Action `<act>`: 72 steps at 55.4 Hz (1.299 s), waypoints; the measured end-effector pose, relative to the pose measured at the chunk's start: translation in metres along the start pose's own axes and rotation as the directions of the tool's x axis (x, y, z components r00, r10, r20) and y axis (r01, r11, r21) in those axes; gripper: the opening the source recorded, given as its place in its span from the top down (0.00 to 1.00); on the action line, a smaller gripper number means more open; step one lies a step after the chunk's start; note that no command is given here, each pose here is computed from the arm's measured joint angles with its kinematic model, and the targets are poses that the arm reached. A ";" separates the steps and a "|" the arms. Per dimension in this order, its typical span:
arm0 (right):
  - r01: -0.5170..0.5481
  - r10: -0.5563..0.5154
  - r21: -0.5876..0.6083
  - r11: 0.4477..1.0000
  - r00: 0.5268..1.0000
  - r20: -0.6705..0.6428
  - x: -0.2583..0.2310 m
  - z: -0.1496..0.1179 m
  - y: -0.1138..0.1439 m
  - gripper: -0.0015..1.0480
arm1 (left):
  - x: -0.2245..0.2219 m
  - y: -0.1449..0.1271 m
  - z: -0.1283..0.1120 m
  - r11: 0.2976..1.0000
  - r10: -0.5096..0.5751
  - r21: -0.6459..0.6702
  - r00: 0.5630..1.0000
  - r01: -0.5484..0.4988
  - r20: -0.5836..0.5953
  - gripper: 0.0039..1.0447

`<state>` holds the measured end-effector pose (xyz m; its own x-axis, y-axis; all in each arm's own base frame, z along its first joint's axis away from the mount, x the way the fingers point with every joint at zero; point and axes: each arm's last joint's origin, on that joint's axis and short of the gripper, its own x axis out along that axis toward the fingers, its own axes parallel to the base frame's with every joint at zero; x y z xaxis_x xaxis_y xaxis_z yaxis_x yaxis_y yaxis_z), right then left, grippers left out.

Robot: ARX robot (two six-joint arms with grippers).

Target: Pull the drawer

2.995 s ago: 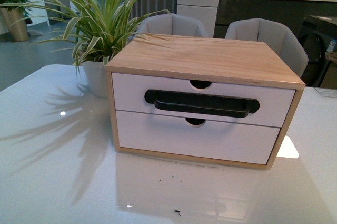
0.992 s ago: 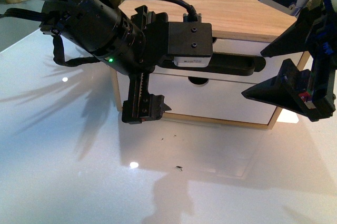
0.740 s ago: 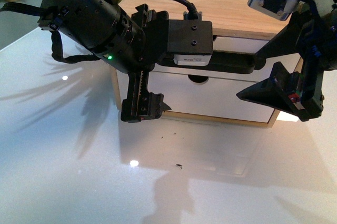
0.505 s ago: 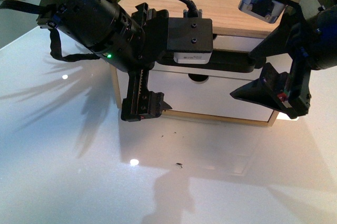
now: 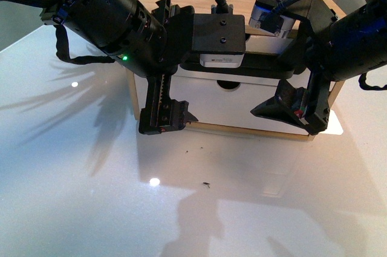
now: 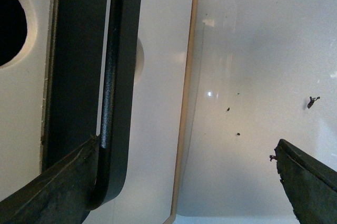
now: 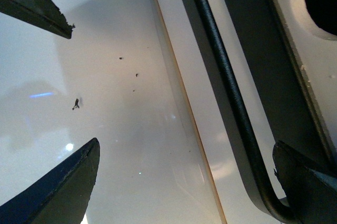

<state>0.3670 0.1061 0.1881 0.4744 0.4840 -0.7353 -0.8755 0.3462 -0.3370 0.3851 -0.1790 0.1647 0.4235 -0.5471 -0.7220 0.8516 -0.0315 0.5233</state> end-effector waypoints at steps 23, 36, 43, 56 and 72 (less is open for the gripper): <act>-0.079 0.077 -0.051 0.996 0.996 -0.039 -0.003 -0.003 0.005 0.08 | -0.001 -0.005 0.003 0.999 -0.044 -0.007 0.999 0.044 -0.001 0.07; -0.166 0.165 -0.048 0.985 0.986 -0.036 -0.016 -0.004 0.017 0.08 | -0.014 -0.019 0.009 0.992 -0.122 0.005 0.992 0.122 -0.008 0.07; -0.215 0.213 -0.054 0.975 0.977 -0.031 -0.026 -0.007 0.030 0.08 | -0.025 -0.032 0.011 0.986 -0.164 0.012 0.986 0.164 0.001 0.07; -0.274 0.273 -0.065 0.959 0.962 -0.025 -0.044 -0.010 0.061 0.08 | -0.048 -0.063 0.015 0.975 -0.219 0.026 0.976 0.219 0.004 0.07; -0.186 0.184 0.008 0.982 0.976 0.117 -0.075 -0.006 0.069 0.08 | -0.076 -0.073 0.028 1.000 -0.027 -0.005 0.992 0.028 0.120 0.07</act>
<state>0.2701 0.0890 0.2164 0.3125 0.6301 -0.7108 -0.9478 0.2564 -0.1894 0.2821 -0.1585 0.1942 0.3606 -0.6422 -0.6765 0.8645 -0.0421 0.5008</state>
